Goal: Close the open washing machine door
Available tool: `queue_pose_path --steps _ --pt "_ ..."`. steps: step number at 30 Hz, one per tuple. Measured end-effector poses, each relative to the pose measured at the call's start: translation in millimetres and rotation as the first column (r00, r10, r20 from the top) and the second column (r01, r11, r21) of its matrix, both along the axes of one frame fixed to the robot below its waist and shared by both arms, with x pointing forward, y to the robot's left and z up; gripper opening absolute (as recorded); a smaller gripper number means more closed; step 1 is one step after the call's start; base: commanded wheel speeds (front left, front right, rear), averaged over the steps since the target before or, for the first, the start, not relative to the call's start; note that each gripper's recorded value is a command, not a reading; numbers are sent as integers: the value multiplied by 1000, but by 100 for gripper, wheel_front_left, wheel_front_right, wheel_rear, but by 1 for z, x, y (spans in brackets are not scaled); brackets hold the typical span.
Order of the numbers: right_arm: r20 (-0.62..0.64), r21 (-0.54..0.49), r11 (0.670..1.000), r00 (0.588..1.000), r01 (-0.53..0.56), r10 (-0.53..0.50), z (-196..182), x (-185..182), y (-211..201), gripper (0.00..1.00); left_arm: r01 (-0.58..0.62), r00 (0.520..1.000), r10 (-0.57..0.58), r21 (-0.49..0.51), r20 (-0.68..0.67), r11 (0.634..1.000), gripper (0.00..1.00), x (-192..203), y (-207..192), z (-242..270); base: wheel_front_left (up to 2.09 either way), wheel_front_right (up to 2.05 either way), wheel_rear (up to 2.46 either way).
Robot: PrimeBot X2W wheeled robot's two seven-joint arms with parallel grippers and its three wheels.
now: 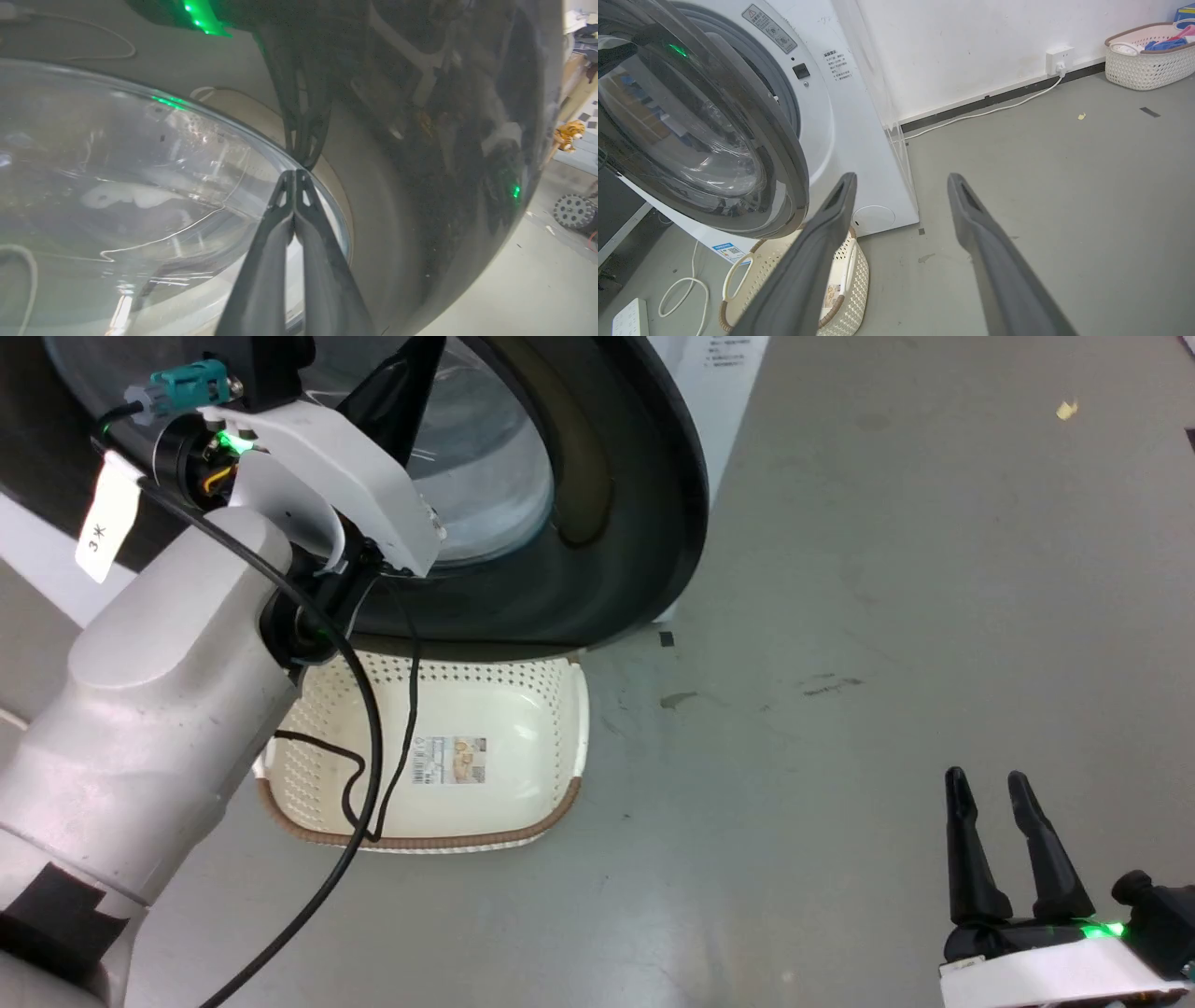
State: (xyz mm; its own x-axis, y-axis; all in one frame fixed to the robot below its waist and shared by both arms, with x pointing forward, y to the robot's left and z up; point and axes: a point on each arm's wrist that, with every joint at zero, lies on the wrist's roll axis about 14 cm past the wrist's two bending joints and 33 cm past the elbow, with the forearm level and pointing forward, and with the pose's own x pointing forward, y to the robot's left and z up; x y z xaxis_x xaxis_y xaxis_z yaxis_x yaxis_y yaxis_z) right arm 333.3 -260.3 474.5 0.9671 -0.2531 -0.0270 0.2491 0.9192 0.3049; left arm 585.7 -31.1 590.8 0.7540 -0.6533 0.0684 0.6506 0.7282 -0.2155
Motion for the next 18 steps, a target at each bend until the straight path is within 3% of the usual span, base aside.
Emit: queue_pose_path --steps 7,12,16,17,18 --pt "24 0 999 999 -34 34 5 5 8 100 -43 997 50 -116 55 992 0 -9 24 42 0 0 0" --pt "50 -5 996 995 -89 89 11 12 24 100 -161 975 183 -160 130 974 0 -20 73 74 0 0 0" --pt "78 -5 990 987 -138 138 18 18 38 100 -298 915 324 -140 240 944 0 -35 128 101 0 0 0" --pt "97 -7 985 980 -174 174 24 22 49 100 -398 851 409 -103 328 912 0 -54 168 112 0 0 0" --pt "102 -7 983 978 -184 183 25 23 52 100 -431 832 434 -92 345 898 0 -61 180 111 0 0 0"
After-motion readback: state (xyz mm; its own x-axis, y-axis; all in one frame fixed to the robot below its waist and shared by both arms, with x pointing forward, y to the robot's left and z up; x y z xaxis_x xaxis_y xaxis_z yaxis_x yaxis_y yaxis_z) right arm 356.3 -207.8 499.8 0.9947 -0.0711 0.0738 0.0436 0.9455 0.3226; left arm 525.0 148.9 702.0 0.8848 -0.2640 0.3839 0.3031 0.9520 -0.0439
